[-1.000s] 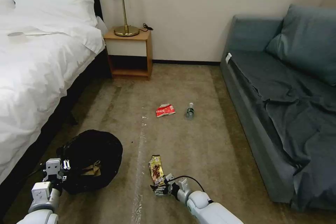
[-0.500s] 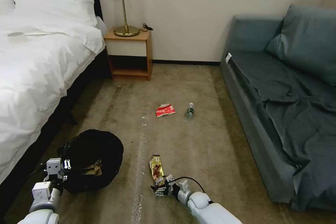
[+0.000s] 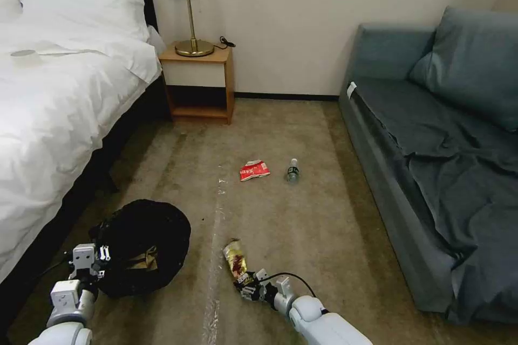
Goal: Pick up the trash bin, then pick up the garbage on the floor and place it into the trash bin.
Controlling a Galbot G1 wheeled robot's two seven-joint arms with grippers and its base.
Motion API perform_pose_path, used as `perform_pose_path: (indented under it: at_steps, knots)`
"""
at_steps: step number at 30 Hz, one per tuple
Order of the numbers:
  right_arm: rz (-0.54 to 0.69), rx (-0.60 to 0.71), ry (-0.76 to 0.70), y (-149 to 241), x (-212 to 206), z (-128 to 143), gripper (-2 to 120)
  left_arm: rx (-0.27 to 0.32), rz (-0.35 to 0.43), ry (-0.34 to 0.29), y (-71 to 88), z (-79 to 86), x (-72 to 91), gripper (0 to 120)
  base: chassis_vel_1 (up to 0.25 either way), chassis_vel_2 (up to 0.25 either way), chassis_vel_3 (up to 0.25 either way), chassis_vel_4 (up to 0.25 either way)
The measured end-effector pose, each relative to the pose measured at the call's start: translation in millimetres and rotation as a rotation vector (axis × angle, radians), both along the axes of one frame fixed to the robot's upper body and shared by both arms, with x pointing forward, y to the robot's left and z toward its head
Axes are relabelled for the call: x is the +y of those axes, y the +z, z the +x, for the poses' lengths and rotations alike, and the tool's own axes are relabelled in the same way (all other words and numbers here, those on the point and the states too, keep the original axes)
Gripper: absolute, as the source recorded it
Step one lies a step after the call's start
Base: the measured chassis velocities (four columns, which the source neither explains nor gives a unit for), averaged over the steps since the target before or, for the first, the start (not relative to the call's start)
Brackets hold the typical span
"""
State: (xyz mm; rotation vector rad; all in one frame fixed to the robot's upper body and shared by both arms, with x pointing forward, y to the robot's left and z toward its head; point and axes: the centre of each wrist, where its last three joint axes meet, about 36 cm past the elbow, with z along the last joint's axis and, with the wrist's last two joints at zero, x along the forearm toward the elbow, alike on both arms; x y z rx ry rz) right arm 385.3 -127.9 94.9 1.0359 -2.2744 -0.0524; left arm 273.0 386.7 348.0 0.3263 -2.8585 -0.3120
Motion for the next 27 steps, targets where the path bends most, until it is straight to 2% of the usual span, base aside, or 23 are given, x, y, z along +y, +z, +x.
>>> perform_pose_path:
  at_steps: [10, 12, 20, 23, 24, 25, 26, 27]
  knots:
    - [0.002, -0.002, 0.004, 0.5, -0.9, 1.6, 44, -0.002, 0.001, -0.002, -0.6, -0.1, 0.7, 4, 0.0, 0.0, 0.0, 0.0]
    - [0.003, 0.0, 0.004, 0.3, -0.9, 0.8, 38, 0.0, -0.002, -0.003, -2.5, -1.6, -0.2, 4, 0.0, 0.0, 0.0, 0.0]
    - [0.003, -0.001, 0.003, -3.6, -2.2, -5.6, 30, -0.001, -0.009, -0.002, -9.6, -7.0, -1.4, 4, 0.0, 0.0, 0.0, 0.0]
    - [0.005, -0.005, -0.001, -2.6, -2.1, -6.0, 16, -0.006, -0.006, -0.005, -7.9, -8.1, -2.0, 4, 0.0, 0.0, 0.0, 0.0]
    - [0.005, -0.005, -0.001, -2.6, -2.1, -6.0, 16, -0.006, -0.006, -0.005, -7.9, -8.1, -2.0, 4, 0.0, 0.0, 0.0, 0.0]
    - [0.005, -0.01, -0.001, -0.9, -2.3, -5.8, 9, -0.01, -0.005, -0.007, -6.5, -8.5, -2.9, 4, 0.0, 0.0, 0.0, 0.0]
    - [0.005, -0.01, -0.001, -0.9, -2.3, -5.8, 9, -0.01, -0.005, -0.007, -6.5, -8.5, -2.9, 4, 0.0, 0.0, 0.0, 0.0]
    - [0.004, -0.014, -0.003, 0.4, -3.3, -5.6, 4, -0.012, -0.004, -0.008, -5.7, -8.9, -3.5, 4, 0.0, 0.0, 0.0, 0.0]
